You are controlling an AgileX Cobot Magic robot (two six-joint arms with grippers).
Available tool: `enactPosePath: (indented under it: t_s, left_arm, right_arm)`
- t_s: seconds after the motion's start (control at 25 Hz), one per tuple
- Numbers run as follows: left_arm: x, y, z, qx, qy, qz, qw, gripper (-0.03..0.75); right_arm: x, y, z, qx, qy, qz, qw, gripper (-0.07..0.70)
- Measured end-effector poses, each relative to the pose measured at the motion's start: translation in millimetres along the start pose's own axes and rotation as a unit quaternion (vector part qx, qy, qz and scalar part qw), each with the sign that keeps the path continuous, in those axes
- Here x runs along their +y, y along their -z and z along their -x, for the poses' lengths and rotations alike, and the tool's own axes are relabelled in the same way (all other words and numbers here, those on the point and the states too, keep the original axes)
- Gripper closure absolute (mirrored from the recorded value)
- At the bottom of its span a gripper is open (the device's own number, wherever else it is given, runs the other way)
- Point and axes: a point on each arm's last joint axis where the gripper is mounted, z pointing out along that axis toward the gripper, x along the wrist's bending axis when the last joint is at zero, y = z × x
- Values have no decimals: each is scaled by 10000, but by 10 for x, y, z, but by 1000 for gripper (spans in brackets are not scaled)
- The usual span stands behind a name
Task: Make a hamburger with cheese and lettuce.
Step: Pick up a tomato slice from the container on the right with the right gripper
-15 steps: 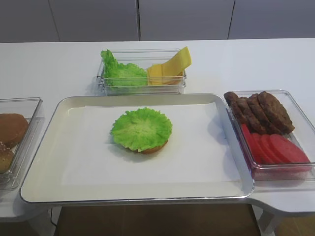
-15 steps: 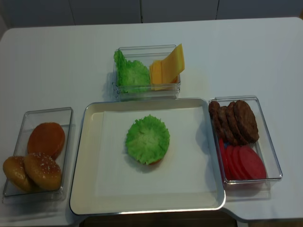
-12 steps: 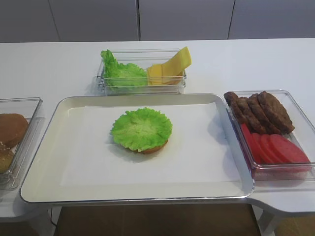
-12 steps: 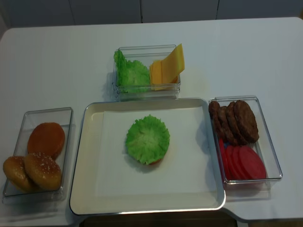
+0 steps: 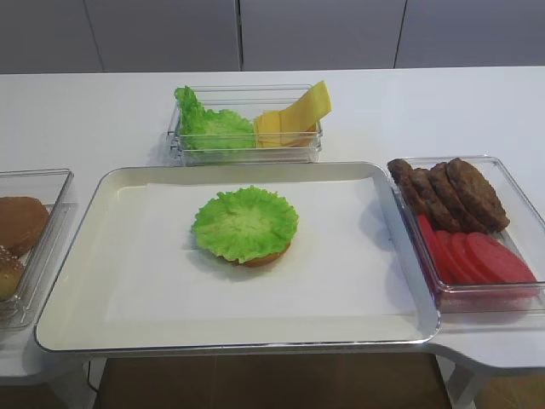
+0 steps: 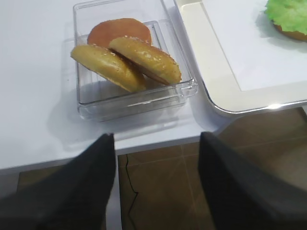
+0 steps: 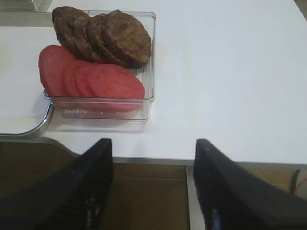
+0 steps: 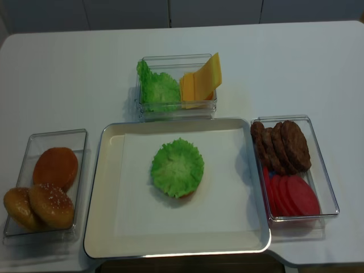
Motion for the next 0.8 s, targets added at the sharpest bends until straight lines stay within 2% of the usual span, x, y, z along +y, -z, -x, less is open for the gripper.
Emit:
enactPosePath:
  t_s: [0.8]
  left_arm:
    - [0, 0, 0, 0, 0, 0, 10000, 302]
  right_arm:
    - [0, 0, 0, 0, 12, 0, 10000, 203]
